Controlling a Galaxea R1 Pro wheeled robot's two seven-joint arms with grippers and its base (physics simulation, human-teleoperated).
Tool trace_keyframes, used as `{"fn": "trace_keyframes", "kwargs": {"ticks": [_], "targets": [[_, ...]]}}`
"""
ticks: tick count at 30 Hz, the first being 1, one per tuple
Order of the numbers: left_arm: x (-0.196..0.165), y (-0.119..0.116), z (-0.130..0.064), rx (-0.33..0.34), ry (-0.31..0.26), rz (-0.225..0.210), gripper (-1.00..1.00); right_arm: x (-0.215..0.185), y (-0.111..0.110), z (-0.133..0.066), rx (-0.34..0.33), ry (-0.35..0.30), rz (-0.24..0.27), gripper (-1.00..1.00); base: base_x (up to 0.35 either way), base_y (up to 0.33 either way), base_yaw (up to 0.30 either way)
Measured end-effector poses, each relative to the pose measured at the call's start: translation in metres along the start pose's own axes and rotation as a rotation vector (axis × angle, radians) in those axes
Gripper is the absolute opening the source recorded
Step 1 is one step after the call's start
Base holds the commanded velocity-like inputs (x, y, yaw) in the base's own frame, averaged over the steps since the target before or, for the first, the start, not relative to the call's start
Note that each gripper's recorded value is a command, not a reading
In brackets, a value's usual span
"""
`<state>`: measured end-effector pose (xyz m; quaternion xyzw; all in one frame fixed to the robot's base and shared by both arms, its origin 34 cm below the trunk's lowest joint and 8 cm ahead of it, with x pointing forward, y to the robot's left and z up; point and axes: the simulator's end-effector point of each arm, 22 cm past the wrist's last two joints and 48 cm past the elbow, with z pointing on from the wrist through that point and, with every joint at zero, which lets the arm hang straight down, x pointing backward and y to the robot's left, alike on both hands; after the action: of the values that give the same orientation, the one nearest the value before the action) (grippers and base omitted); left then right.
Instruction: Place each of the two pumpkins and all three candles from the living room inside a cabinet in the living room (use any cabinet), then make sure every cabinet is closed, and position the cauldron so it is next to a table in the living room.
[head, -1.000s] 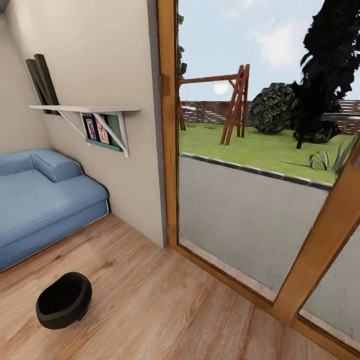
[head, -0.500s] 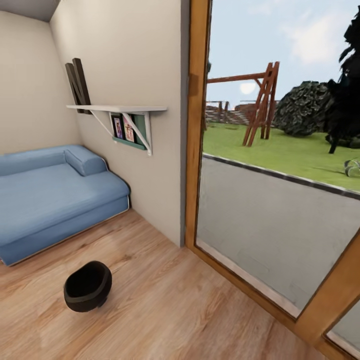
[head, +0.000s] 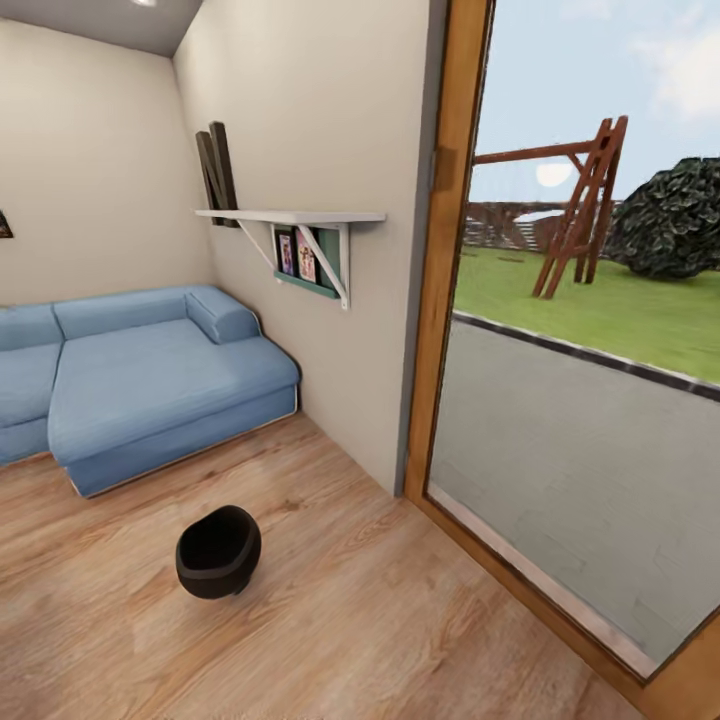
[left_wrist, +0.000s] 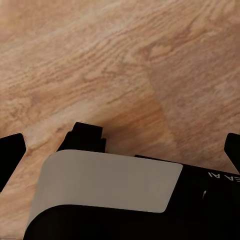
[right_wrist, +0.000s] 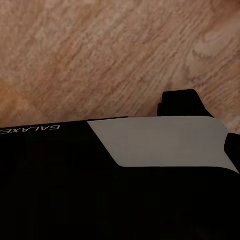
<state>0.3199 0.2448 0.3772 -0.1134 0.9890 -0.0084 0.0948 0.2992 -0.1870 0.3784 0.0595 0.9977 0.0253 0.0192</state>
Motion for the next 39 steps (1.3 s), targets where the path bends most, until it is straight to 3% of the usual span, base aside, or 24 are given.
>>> {"fn": "trace_keyframes", "kwargs": {"ticks": [16,22,39], "targets": [[-0.0002,0.0010,0.0001,0.002,0.000,0.001,1.00,-0.0013,-0.0046,0.0001,0.005,-0.002,0.004,1.00,0.002,0.000,0.274],[0.0007,0.0016,0.0002,0.001,0.002,0.001,1.00,-0.0005,-0.0048,0.0003,0.006,0.000,0.004,1.00,0.190,0.000,0.227],[0.0017,0.0011,0.0005,0.000,0.005,0.002,1.00,0.0011,-0.0054,0.0008,0.004,0.004,0.000,1.00,0.254,0.000,0.018]]}}
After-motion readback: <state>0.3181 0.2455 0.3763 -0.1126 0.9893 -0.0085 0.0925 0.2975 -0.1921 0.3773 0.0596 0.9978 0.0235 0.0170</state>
